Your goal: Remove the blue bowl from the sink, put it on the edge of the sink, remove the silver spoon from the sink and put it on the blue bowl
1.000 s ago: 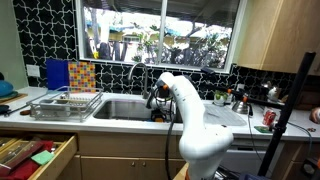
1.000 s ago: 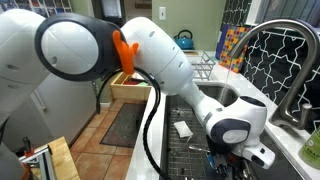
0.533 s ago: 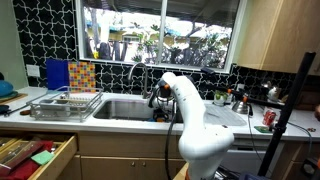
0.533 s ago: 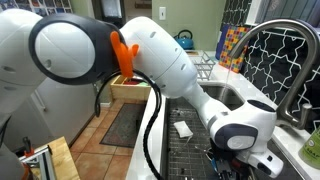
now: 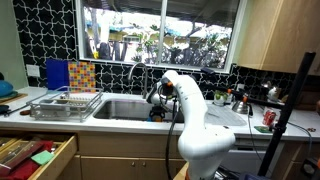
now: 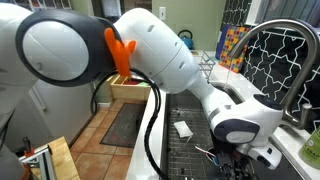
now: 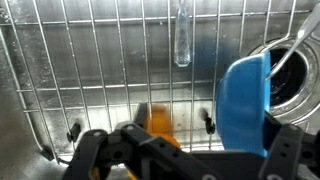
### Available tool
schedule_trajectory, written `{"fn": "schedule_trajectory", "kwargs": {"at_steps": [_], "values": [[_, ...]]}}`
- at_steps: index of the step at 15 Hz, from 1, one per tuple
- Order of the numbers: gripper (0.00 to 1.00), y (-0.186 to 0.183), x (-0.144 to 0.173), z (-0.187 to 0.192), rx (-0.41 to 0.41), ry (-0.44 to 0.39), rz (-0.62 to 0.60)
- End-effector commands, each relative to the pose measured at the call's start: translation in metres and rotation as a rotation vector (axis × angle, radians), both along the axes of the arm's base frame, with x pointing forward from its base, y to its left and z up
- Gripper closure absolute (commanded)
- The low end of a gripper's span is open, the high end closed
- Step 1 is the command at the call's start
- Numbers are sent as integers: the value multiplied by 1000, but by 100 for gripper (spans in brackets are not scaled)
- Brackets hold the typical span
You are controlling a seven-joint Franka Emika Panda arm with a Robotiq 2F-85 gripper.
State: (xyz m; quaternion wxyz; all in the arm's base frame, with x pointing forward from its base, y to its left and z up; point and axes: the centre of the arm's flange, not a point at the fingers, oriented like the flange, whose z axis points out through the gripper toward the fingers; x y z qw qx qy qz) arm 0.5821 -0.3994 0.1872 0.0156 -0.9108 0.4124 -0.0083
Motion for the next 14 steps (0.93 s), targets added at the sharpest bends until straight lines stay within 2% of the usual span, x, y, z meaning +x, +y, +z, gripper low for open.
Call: {"fn": "schedule_trajectory", "kwargs": {"at_steps": [1, 4, 6, 9, 14], "values": [[0, 3, -2, 12, 65, -36, 29], [0, 9, 2, 15, 51, -32, 18], [27, 6, 1, 11, 41, -21, 4], [51, -1, -4, -1, 49, -2, -7], [89, -10, -12, -8, 109, -36, -5]]}}
